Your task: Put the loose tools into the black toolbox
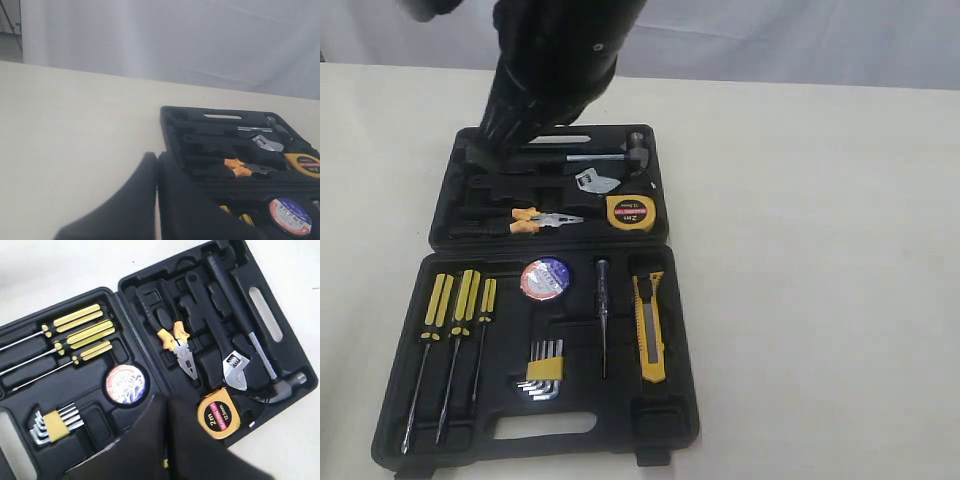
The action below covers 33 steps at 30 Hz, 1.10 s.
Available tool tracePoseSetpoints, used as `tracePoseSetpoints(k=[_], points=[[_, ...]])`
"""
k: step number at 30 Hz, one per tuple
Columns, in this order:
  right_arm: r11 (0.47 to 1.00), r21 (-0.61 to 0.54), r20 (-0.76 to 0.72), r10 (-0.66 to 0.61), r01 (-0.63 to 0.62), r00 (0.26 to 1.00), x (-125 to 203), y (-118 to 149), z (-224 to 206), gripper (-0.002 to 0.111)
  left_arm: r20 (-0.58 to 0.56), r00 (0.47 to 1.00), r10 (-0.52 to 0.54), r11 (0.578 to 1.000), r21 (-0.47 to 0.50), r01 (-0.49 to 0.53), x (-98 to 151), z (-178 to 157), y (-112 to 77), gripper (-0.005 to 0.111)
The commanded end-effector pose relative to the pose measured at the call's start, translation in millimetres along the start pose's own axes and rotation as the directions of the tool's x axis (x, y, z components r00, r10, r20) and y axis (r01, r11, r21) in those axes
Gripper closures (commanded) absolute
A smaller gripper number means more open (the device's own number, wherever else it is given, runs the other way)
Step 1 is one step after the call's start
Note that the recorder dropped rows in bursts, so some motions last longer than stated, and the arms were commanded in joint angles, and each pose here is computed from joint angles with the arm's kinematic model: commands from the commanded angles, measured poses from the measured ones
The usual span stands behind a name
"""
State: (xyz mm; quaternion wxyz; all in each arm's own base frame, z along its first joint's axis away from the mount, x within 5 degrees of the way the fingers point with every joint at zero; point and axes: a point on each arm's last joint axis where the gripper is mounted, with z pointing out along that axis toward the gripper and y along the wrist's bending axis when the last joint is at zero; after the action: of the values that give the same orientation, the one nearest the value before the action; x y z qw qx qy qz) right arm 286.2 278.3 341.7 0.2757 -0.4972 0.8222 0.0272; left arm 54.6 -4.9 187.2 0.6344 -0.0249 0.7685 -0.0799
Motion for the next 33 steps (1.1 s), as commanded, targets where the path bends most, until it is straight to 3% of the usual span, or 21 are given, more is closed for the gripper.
tracePoseSetpoints(k=[1, 4, 8, 12, 14, 16, 20, 24, 26, 29, 30, 33], points=[[0.997, 0.07, -0.006, -0.018, 0.019, 1.0, -4, 19, -24, 0.109, -0.001, 1.0, 0.005, 1.0, 0.004, -0.005, -1, 0, -0.4, 0.107], [0.998, 0.061, -0.047, -0.025, 0.028, 0.999, -2, 29, -26, 0.109, -0.001, 1.0, 0.005, 1.0, 0.004, -0.005, -1, 0, -0.4, 0.107], [0.992, 0.0, -0.116, -0.127, 0.128, 0.985, 17, 65, -11, 0.109, -0.001, 1.0, 0.005, 1.0, 0.004, -0.005, -1, 0, -0.4, 0.107], [0.988, -0.037, -0.104, -0.153, 0.15, 0.983, 34, 106, 5, 0.109, -0.001, 1.0, 0.005, 1.0, 0.004, -0.005, -1, 0, -0.4, 0.107], [0.988, 0.014, -0.111, -0.149, 0.152, 0.983, 45, 137, 15, 0.109, -0.001, 1.0, 0.005, 1.0, 0.004, -0.005, -1, 0, -0.4, 0.107], [0.979, 0.075, -0.1, -0.182, 0.19, 0.978, 52, 151, 21, 0.109, -0.001, 1.0, 0.005, 1.0, 0.004, -0.005, -1, 0, -0.4, 0.107], [0.982, 0.063, -0.156, -0.164, 0.175, 0.974, 67, 169, 40, 0.108, -0.001, 1.0, 0.005, 1.0, 0.004, -0.005, -1, 0, -0.4, 0.107], [0.972, 0.009, -0.173, -0.228, 0.233, 0.958, 75, 183, 47, 0.107, -0.001, 1.0, 0.005, 1.0, 0.004, -0.005, -1, 0, -0.4, 0.107], [0.979, -0.031, -0.161, -0.206, 0.204, 0.965, 75, 189, 47, 0.09, -0.001, 1.0, 0.005, 1.0, 0.004, -0.005, -1, 0, -0.4, 0.107], [0.982, -0.056, -0.141, -0.189, 0.183, 0.972, 74, 192, 48, 0.054, -0.001, 1.0, 0.005, 1.0, 0.004, -0.005, -1, 0, -0.4, 0.107], [0.981, -0.057, -0.145, -0.191, 0.185, 0.971, 74, 193, 51, 0.05, -0.001, 1.0, 0.005, 1.0, 0.004, -0.005, -1, 0, -0.4, 0.107], [0.979, -0.063, -0.173, -0.202, 0.194, 0.964, 77, 198, 62, 0.05, -0.001, 1.0, 0.005, 1.0, 0.004, -0.005, -1, 0, -0.4, 0.107]])
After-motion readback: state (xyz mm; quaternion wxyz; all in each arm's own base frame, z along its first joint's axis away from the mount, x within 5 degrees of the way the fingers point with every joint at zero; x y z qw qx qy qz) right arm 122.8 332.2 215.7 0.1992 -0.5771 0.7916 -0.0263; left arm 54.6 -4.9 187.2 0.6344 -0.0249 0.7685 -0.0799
